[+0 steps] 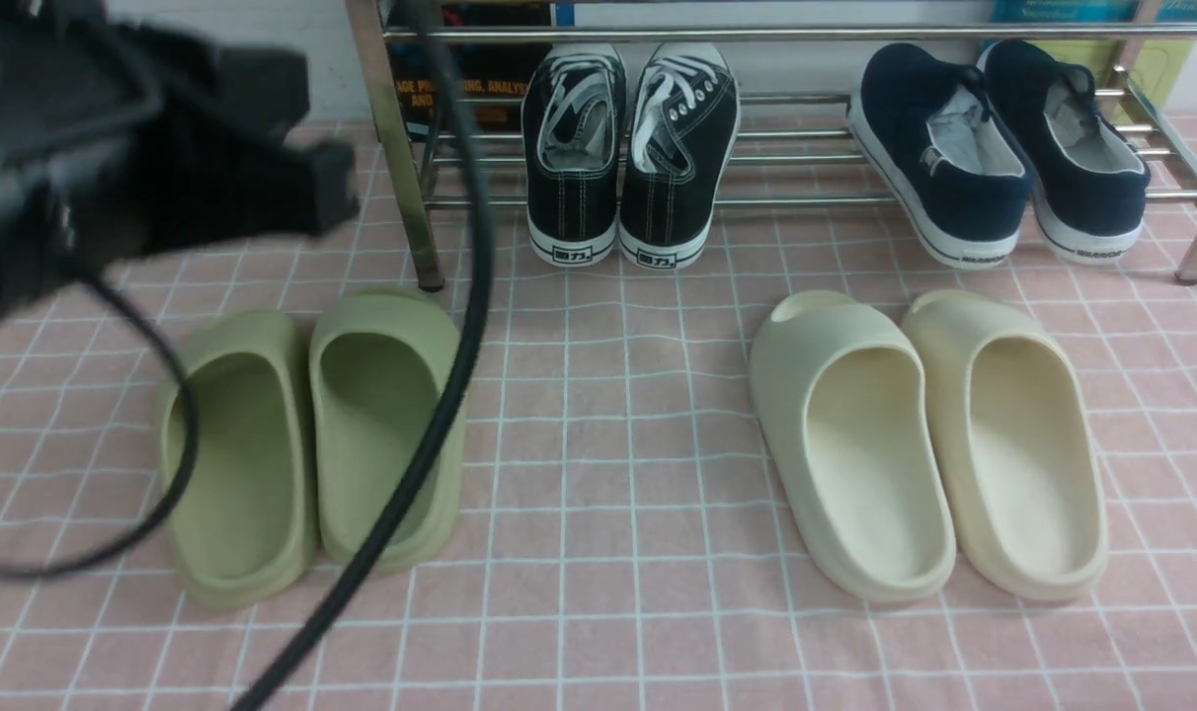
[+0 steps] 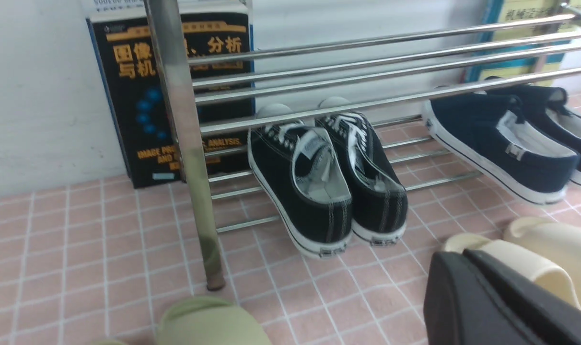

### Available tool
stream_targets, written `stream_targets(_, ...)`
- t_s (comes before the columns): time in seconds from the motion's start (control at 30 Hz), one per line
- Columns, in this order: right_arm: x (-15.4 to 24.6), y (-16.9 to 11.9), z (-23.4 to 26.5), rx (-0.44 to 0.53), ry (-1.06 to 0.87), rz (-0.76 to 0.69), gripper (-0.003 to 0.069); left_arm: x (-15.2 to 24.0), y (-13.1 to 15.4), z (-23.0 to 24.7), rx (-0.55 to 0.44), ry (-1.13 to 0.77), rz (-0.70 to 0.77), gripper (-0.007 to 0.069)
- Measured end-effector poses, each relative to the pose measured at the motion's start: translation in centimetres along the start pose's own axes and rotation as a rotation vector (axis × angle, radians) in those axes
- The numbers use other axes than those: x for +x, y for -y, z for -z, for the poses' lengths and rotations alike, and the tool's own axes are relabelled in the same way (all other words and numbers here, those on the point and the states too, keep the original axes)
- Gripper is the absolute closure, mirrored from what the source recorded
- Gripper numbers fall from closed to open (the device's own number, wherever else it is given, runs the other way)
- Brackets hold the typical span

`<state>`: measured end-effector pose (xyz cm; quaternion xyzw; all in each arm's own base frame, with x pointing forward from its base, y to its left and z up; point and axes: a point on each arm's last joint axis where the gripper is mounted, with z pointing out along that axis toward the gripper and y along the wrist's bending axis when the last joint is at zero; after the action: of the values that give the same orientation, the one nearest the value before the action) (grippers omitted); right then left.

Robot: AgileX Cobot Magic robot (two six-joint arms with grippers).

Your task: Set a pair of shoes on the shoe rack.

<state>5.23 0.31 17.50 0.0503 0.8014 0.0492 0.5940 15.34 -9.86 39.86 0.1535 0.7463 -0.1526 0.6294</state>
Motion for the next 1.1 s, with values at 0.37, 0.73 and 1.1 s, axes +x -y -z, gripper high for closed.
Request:
stream_targets(0.37, 0.0, 0.0, 0.0, 0.000, 0.000, 0.000, 0.0419, 10.5, -1.4, 2.5, -0.015, -0.098, 0.141, 0.0594)
stream_targets(0.73, 0.0, 0.0, 0.0, 0.000, 0.000, 0.000, 0.0419, 13.1, -2.6, 2.5, -0.139, -0.200, 0.095, 0.0587)
stream_targets(1.1, 0.0, 0.0, 0.0, 0.000, -0.001, 0.000, 0.0419, 14.5, -4.7, 7.3, -0.200, 0.007, 0.012, 0.0584)
